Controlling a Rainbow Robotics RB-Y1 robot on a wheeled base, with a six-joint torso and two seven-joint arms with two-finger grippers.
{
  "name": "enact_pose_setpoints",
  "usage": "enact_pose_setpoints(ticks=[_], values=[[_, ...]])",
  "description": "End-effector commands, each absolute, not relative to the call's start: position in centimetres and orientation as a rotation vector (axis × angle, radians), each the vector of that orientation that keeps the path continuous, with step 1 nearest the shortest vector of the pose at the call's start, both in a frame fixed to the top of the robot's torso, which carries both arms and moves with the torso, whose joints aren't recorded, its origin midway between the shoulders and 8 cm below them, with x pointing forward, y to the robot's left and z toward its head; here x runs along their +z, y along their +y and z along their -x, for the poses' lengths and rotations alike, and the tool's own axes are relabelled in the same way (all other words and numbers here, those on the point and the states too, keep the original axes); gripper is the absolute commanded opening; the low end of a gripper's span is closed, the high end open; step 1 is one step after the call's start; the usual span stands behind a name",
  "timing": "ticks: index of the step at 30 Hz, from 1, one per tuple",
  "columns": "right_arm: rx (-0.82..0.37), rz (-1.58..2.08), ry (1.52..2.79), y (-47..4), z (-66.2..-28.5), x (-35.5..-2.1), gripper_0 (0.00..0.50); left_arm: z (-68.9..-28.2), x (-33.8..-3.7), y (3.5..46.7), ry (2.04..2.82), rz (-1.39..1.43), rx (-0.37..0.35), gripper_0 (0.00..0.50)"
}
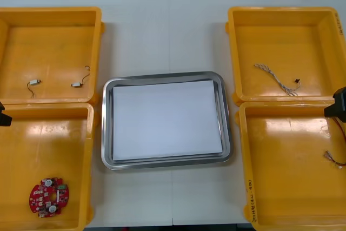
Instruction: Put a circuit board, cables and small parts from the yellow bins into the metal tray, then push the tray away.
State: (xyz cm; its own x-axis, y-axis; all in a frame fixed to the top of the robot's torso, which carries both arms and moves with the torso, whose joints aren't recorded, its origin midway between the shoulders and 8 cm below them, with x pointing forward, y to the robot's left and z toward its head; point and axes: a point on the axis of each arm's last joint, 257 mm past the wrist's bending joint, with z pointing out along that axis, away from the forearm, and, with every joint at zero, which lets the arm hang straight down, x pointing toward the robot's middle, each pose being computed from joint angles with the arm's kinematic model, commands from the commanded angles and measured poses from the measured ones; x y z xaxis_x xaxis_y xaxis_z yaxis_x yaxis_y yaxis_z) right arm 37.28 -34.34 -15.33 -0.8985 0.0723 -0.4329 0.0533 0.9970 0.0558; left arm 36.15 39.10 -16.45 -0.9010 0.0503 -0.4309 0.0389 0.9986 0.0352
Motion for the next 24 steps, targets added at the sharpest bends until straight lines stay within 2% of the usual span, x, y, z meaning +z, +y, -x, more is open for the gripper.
enact_pose_setpoints(ticks=[1,24], values=[[-0.016,-0.027,2.657,-35.70,-37.19,-14.00,0.500,-35.80,-15.96,39.60,2.673,-0.150,0.077,0.500],[-0.016,-0.027,2.657,-35.70,-37.19,-14.00,0.500,-35.80,-15.96,39.60,2.673,-0.150,0.077,0.500]])
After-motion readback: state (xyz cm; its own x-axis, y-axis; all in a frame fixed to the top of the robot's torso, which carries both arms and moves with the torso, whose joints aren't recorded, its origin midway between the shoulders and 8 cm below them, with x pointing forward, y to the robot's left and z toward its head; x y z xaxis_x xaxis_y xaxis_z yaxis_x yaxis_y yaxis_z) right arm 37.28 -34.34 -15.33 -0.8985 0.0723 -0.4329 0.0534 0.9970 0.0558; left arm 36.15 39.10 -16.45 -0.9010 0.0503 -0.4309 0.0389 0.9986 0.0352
